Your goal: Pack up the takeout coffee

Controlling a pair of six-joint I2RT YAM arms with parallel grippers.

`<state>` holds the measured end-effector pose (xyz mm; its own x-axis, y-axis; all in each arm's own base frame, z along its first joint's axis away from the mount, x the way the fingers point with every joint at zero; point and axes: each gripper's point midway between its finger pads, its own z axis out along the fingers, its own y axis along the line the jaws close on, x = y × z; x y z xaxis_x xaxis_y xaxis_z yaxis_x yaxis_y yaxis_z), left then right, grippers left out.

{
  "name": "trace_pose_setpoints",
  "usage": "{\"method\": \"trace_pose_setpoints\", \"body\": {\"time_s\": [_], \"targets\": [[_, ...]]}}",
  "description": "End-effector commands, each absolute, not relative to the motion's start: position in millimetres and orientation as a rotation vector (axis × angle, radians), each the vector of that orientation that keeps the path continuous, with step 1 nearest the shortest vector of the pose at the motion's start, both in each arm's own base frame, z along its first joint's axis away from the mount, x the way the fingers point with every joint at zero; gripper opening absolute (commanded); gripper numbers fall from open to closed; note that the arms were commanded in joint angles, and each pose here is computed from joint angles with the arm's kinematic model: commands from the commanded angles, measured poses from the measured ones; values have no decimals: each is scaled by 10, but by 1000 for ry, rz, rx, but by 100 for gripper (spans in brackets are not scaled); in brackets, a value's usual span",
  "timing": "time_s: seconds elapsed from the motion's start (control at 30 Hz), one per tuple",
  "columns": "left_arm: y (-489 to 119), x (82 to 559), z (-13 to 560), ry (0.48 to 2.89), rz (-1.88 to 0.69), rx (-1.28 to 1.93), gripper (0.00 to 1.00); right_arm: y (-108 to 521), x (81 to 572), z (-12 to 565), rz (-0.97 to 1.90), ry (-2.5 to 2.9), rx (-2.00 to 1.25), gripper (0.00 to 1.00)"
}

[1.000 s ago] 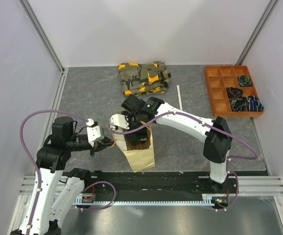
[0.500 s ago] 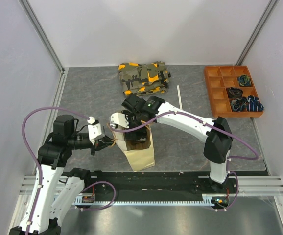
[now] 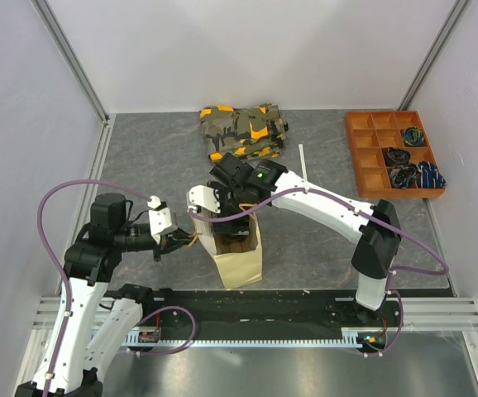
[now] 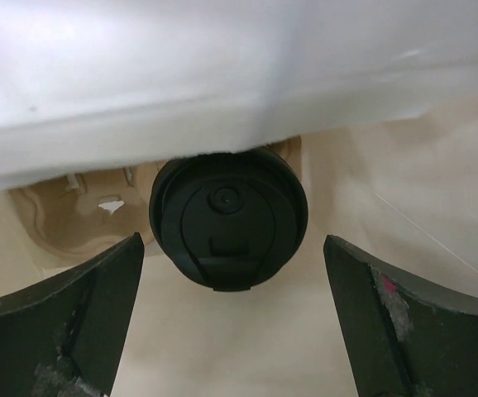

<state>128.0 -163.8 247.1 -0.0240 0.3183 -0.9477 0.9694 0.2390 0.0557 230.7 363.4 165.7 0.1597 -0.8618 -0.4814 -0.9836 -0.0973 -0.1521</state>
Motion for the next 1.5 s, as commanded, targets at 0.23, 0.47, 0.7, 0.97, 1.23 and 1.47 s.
{"method": "trace_pose_setpoints", "body": {"time_s": [0.23,0.47,0.7,0.97,1.23,1.47], "targets": [[-1648,1318,2591,1520,-832,1225,2,3652,2315,1984,401,1669,-1944,98],[-1657,1337,2602,1521,-840,1224,2,3676,2326,2162,411,1648,-1891,98],[-1660,1345,2631,1513,-837,1226,2,3686,2348,2272,408,1646,-1851,98],[-1666,1349,2683,1497,-832,1230,2,3768,2399,2571,426,1609,-1741,98],[-1676,1382,2788,1482,-826,1220,7,3810,2493,2880,419,1555,-1610,98],[-1706,1427,2999,1456,-834,1204,26,3791,2544,3079,400,1517,-1537,98]]}}
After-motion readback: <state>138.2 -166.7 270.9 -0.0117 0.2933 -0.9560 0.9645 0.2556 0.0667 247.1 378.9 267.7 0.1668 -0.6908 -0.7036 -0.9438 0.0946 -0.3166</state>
